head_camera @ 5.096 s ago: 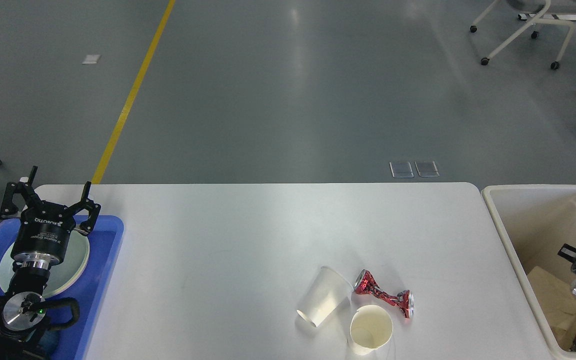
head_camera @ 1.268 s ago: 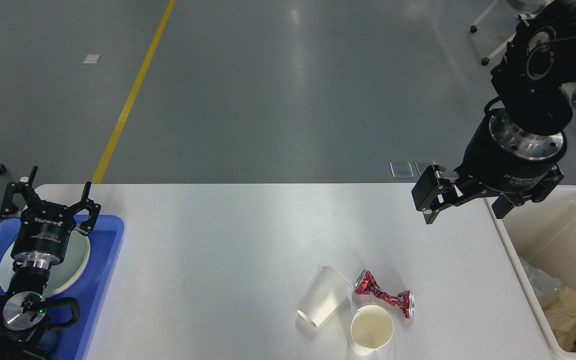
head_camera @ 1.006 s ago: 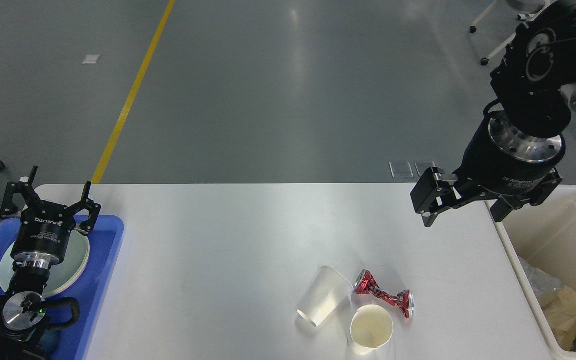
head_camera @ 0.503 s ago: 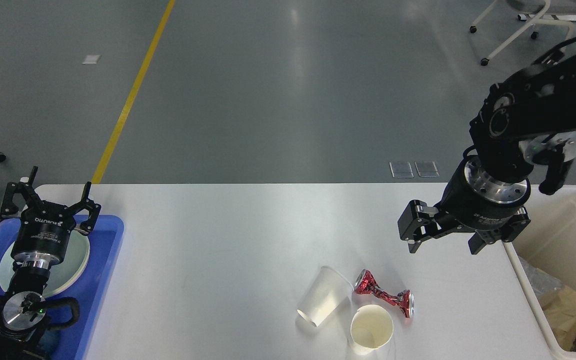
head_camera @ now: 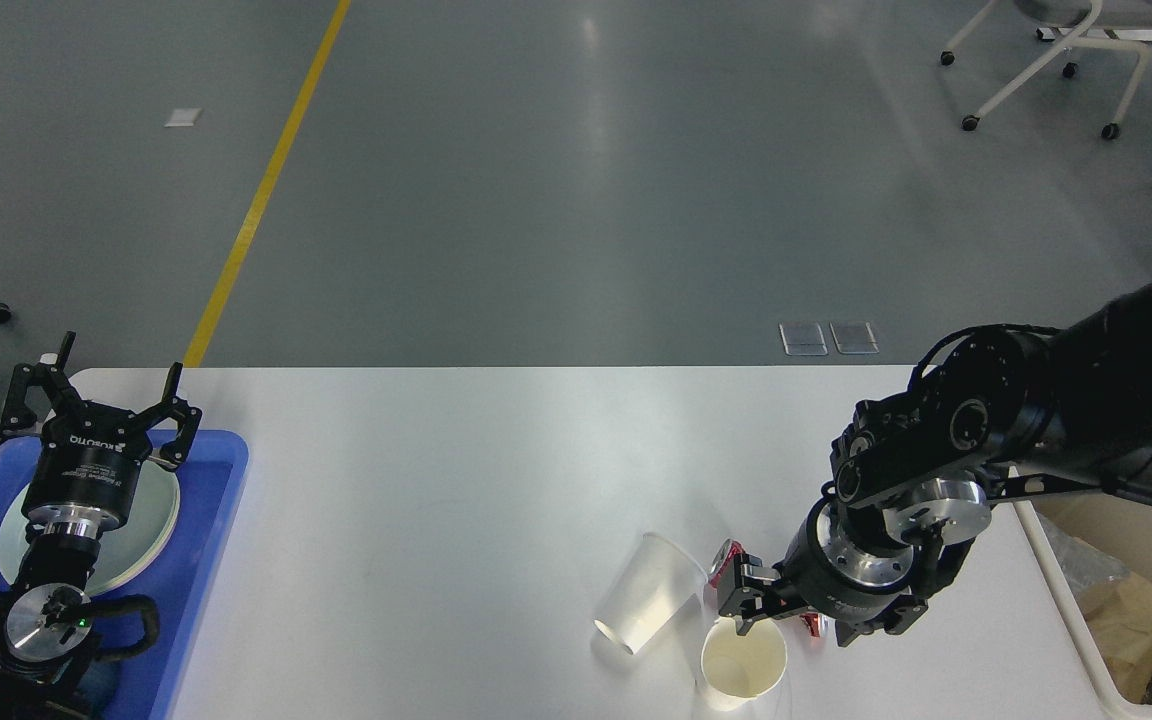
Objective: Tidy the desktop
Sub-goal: 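Lower the right gripper onto the upright paper cup and grasp it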
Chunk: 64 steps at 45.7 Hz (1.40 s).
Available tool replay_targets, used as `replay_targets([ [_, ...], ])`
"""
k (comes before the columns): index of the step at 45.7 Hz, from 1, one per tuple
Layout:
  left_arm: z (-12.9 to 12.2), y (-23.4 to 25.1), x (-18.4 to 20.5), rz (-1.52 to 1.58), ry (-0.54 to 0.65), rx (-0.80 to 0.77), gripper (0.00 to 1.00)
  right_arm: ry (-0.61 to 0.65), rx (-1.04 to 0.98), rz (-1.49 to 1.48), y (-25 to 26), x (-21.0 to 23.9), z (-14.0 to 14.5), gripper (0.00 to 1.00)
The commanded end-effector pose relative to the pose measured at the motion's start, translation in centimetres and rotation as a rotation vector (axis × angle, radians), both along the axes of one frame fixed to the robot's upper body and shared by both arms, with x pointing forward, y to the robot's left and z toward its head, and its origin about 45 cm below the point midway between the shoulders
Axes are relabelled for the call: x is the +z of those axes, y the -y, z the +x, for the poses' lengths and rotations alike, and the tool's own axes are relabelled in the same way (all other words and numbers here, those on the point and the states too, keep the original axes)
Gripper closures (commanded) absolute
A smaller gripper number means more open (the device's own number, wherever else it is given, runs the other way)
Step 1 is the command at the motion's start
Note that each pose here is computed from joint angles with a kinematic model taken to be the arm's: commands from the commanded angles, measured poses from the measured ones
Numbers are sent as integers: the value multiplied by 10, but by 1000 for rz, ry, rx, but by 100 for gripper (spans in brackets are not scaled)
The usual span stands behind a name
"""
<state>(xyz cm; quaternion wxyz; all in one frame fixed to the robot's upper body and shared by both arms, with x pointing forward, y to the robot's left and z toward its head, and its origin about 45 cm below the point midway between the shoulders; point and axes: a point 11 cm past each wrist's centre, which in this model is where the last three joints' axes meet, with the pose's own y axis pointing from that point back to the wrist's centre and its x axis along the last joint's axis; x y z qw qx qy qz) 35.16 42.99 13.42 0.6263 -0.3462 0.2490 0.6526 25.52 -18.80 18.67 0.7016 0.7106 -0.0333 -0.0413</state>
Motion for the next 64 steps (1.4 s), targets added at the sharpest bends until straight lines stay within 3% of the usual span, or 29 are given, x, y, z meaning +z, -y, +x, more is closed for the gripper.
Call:
replay_targets([
  [1, 0, 0, 0, 0, 0, 0, 3, 0, -24, -7, 3, -14, -7, 9],
  [26, 0, 0, 0, 0, 0, 0, 3, 11, -167, -30, 1, -70, -20, 15],
  [32, 0, 0, 0, 0, 0, 0, 3, 7, -182, -31, 3, -76, -20, 35],
  [38, 0, 0, 0, 0, 0, 0, 3, 7, -185, -30, 3, -76, -20, 79],
  [42, 0, 0, 0, 0, 0, 0, 3, 5, -188, -29, 3, -76, -20, 100],
  [64, 0, 0, 0, 0, 0, 0, 3, -6, -286, -18, 1, -73, -19, 100],
])
